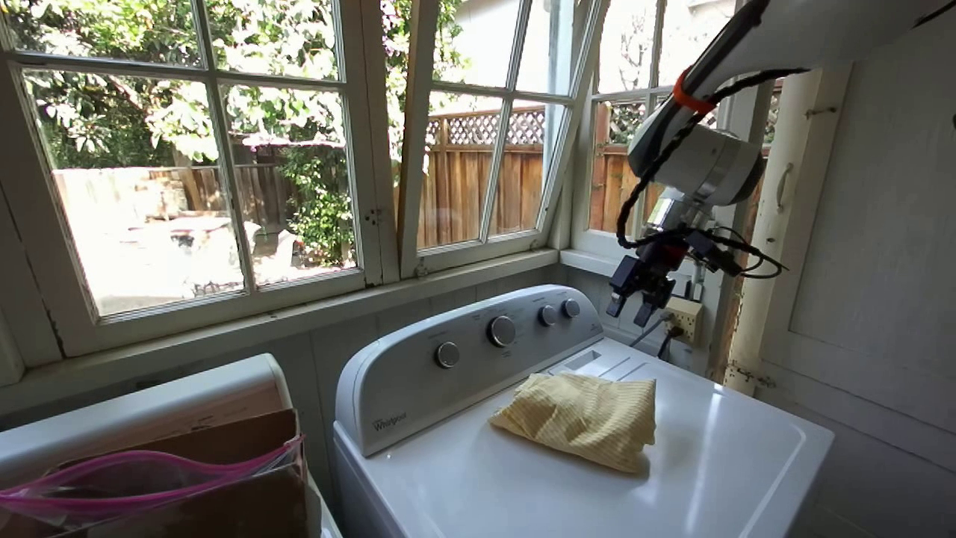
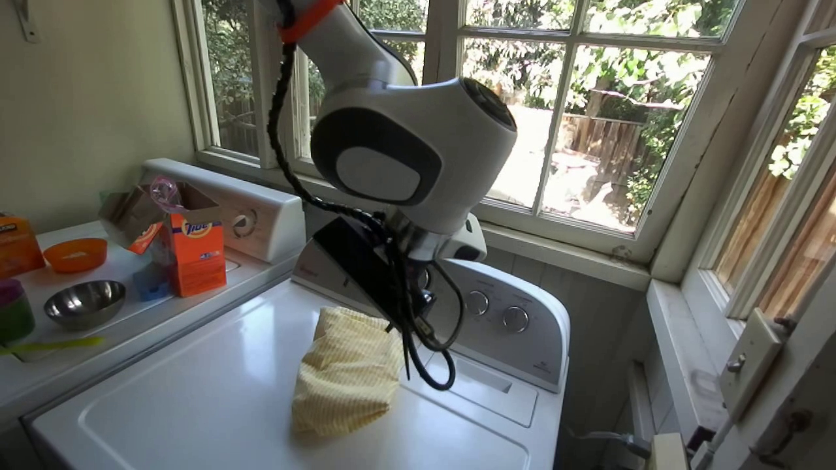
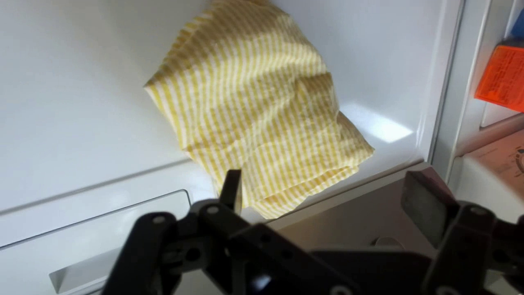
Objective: Unfold the yellow towel.
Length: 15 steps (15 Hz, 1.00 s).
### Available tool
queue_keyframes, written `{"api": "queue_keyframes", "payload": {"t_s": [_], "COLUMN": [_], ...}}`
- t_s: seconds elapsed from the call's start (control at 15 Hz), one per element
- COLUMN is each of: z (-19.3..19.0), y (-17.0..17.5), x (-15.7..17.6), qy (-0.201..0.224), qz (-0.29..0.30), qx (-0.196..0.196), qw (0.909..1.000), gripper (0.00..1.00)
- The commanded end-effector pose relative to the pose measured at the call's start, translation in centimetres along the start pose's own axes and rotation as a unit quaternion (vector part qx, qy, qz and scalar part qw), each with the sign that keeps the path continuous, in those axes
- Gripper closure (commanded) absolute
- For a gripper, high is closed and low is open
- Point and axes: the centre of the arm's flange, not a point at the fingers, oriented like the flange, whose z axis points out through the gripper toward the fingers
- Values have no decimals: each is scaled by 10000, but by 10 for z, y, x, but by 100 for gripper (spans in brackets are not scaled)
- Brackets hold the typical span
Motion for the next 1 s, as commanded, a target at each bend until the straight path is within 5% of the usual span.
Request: {"api": "queue_keyframes", "payload": {"t_s": [0.0, 0.27, 0.93], "z": [4, 7, 72], "y": [4, 6, 79], "x": [0, 3, -10], "qy": [-28, -59, -230], "qz": [26, -95, -187], "qx": [2, -16, -523], "qw": [10000, 9999, 9982], "gripper": [0, 0, 0]}}
